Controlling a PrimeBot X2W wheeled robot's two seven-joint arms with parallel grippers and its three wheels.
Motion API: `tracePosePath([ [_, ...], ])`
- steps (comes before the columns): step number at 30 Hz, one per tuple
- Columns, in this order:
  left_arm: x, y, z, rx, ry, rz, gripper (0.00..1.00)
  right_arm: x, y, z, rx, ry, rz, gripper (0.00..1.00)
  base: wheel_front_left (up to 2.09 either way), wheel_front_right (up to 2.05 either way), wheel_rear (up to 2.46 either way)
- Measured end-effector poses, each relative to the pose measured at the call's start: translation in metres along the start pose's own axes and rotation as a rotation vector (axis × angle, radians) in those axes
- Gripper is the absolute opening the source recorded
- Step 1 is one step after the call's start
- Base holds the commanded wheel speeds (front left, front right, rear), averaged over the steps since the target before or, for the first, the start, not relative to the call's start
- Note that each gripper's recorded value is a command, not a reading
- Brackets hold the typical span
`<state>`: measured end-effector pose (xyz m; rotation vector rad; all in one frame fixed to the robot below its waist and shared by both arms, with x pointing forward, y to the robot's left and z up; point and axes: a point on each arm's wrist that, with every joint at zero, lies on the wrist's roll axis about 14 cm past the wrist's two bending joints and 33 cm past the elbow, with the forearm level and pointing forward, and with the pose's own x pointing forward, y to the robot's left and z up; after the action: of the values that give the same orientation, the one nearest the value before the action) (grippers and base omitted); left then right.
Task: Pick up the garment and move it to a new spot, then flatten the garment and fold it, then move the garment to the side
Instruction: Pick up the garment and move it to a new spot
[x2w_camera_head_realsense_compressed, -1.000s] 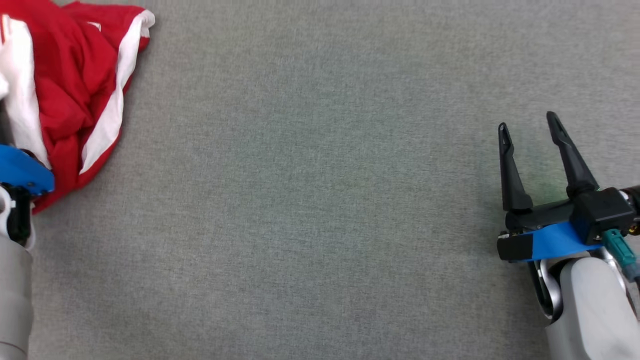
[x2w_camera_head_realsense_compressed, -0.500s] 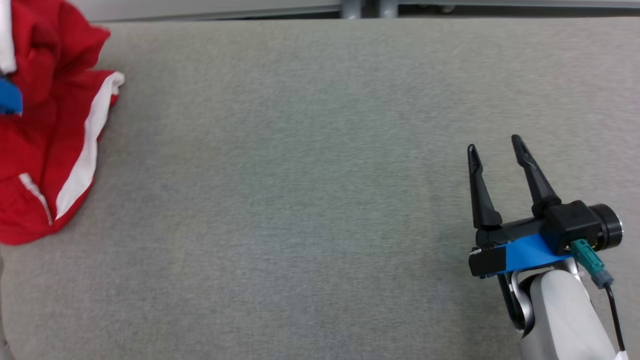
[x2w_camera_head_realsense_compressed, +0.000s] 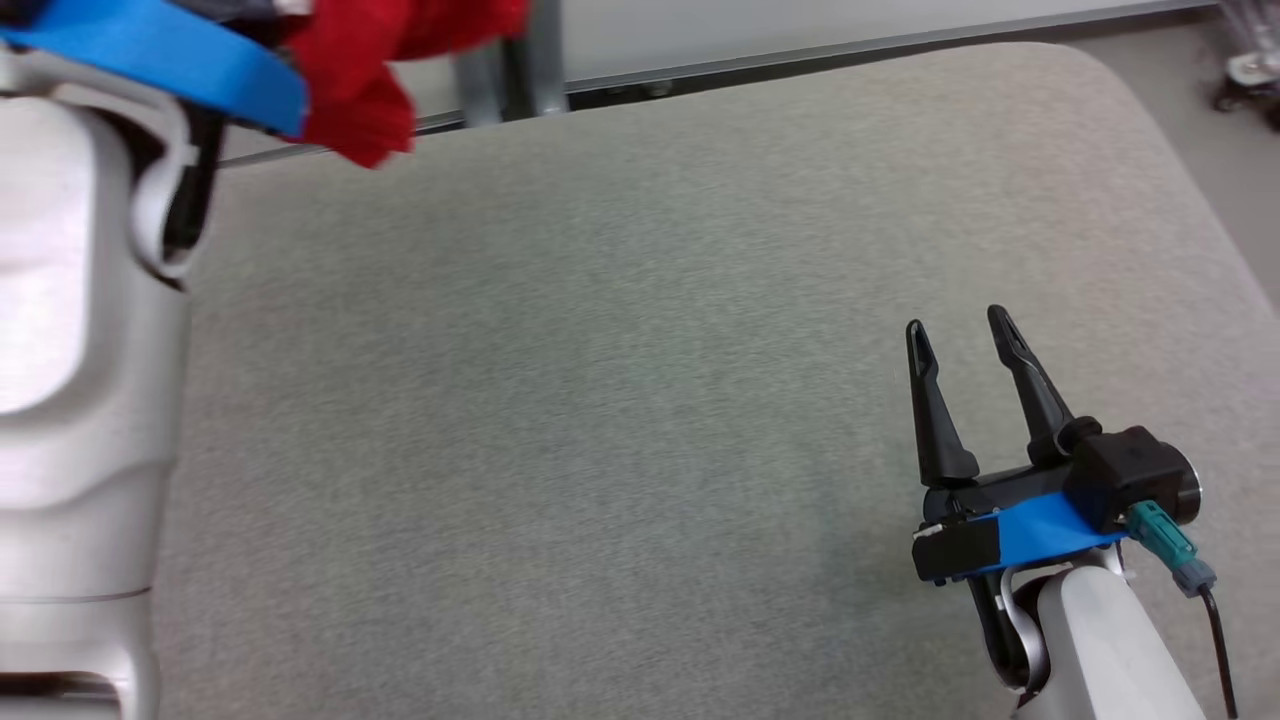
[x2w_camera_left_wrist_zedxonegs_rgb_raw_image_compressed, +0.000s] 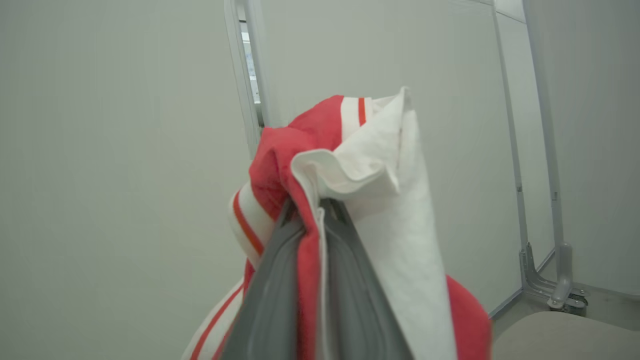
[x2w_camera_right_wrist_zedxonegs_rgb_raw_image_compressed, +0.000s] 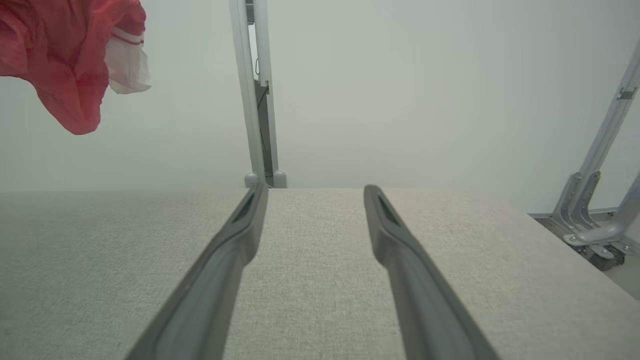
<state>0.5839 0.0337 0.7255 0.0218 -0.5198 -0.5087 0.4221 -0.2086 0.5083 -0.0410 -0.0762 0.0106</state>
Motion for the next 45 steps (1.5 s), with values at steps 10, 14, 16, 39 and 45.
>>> tracePosePath([
  [10,0.011,-0.147,-0.024,-0.136,0.033,-0.333,0.0,-0.025,-0.04,0.006,0.003,0.001,-0.12,1.0,0.0,0.0,0.0],
  [14,-0.016,-0.173,-0.059,-0.192,0.126,-0.381,0.0,-0.025,-0.043,0.004,0.002,0.004,-0.13,1.0,0.0,0.0,0.0],
  [16,-0.033,-0.182,-0.079,-0.239,0.182,-0.383,0.0,-0.025,-0.043,0.003,0.005,0.008,-0.13,1.0,0.0,0.0,0.0],
  [39,-0.121,-0.168,-0.109,-0.34,0.31,-0.196,1.0,-0.013,-0.01,0.002,0.033,-0.005,-0.042,1.0,0.0,0.0,0.0],
  [45,-0.141,-0.097,-0.094,-0.257,0.272,0.003,1.0,-0.013,0.002,0.01,0.045,-0.026,-0.011,1.0,0.0,0.0,0.0],
])
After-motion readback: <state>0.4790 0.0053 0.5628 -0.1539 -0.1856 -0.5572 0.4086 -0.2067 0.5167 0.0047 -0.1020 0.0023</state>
